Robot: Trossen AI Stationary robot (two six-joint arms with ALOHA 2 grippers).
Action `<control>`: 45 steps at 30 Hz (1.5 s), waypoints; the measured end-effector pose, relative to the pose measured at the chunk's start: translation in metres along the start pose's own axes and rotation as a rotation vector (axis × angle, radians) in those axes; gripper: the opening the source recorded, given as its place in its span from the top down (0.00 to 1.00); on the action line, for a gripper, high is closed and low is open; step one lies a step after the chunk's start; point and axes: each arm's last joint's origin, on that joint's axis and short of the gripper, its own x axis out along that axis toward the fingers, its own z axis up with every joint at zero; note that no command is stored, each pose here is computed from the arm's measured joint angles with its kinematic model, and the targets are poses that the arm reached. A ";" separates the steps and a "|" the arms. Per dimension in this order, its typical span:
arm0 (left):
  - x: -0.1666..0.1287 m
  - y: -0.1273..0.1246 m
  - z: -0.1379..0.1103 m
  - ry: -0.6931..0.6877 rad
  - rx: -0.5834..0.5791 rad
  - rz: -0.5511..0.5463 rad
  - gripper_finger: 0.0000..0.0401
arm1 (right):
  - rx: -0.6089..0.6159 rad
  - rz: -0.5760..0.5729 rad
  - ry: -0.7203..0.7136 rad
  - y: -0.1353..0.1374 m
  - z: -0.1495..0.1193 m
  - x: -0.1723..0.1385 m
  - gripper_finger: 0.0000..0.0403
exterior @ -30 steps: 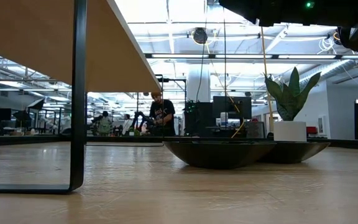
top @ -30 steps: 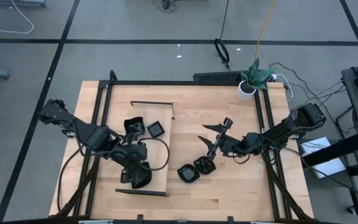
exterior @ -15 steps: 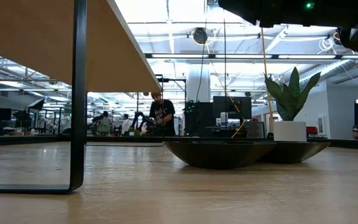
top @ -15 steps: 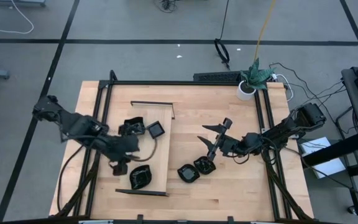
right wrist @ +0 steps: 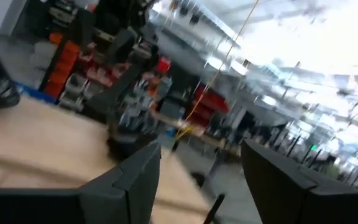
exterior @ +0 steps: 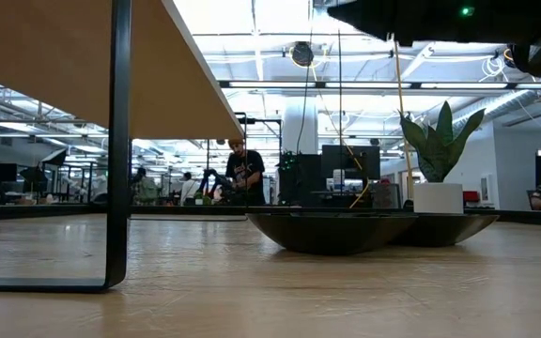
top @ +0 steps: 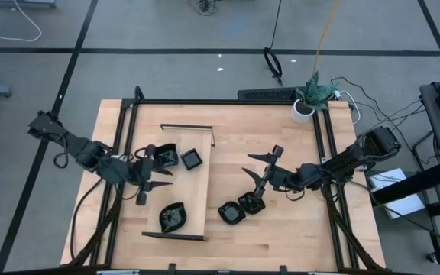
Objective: Pick & Place Mini shaped plates
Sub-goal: Stack the leaf shaped plate on top of the leaf shaped plate on the shelf
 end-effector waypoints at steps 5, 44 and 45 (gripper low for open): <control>-0.012 0.018 -0.028 -0.179 0.036 0.046 0.67 | -0.168 -0.003 0.280 0.008 0.002 0.019 0.48; 0.000 0.058 -0.030 -0.210 -0.131 0.536 0.67 | 0.471 0.509 1.272 0.046 -0.058 0.004 0.48; -0.001 0.058 -0.030 -0.212 -0.120 0.538 0.67 | 0.480 0.509 1.262 0.046 -0.058 0.005 0.48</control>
